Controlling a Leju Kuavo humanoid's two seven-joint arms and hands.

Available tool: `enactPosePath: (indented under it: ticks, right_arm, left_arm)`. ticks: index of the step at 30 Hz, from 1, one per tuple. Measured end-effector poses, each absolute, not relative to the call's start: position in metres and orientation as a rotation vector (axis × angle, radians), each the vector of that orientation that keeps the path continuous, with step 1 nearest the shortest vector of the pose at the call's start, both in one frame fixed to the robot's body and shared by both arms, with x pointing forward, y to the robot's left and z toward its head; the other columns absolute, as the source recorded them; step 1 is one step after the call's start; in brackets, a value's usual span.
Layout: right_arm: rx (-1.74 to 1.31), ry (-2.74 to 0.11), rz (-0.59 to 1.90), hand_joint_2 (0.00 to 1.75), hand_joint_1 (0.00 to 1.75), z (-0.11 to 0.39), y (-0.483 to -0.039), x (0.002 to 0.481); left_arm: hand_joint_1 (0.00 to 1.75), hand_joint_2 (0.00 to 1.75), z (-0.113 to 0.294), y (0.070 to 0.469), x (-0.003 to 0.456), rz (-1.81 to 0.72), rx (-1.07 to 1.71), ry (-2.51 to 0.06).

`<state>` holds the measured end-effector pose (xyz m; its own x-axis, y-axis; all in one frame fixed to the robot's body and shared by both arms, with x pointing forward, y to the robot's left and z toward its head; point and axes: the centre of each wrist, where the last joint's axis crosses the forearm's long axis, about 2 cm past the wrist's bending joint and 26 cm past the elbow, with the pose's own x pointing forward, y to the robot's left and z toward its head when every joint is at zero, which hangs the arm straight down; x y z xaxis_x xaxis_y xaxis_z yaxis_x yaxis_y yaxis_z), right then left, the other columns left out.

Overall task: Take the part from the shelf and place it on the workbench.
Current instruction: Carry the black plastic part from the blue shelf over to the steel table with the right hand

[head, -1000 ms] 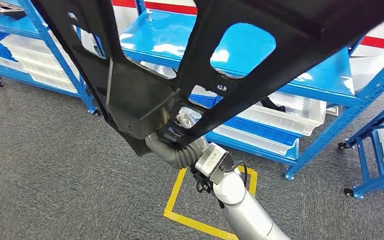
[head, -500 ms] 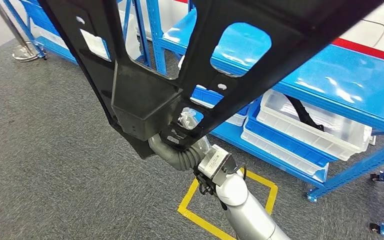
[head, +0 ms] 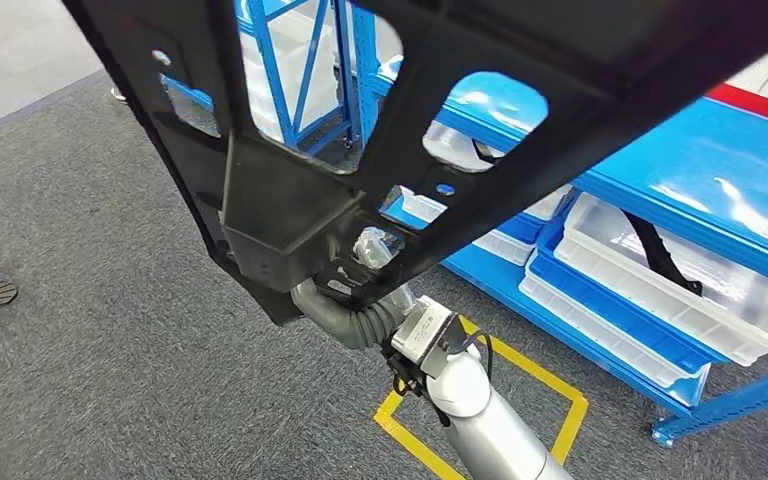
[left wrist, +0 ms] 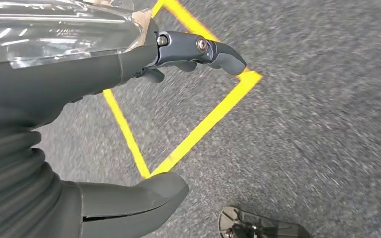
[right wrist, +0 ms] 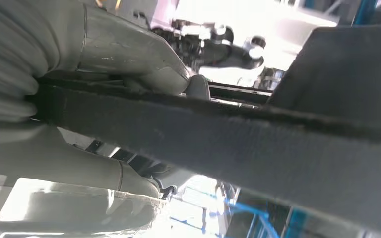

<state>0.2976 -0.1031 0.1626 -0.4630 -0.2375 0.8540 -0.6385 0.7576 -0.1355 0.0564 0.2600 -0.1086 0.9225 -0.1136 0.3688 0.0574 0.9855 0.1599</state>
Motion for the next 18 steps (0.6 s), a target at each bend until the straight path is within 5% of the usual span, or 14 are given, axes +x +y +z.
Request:
enactPosePath:
  ticks: [18]
  right_arm:
    - [0.569,-2.028,0.537,1.75,1.75,0.137,-0.119,0.281]
  left_arm:
    - [0.0,1.75,-0.107,0.26,0.068,-0.158,0.13,-0.411]
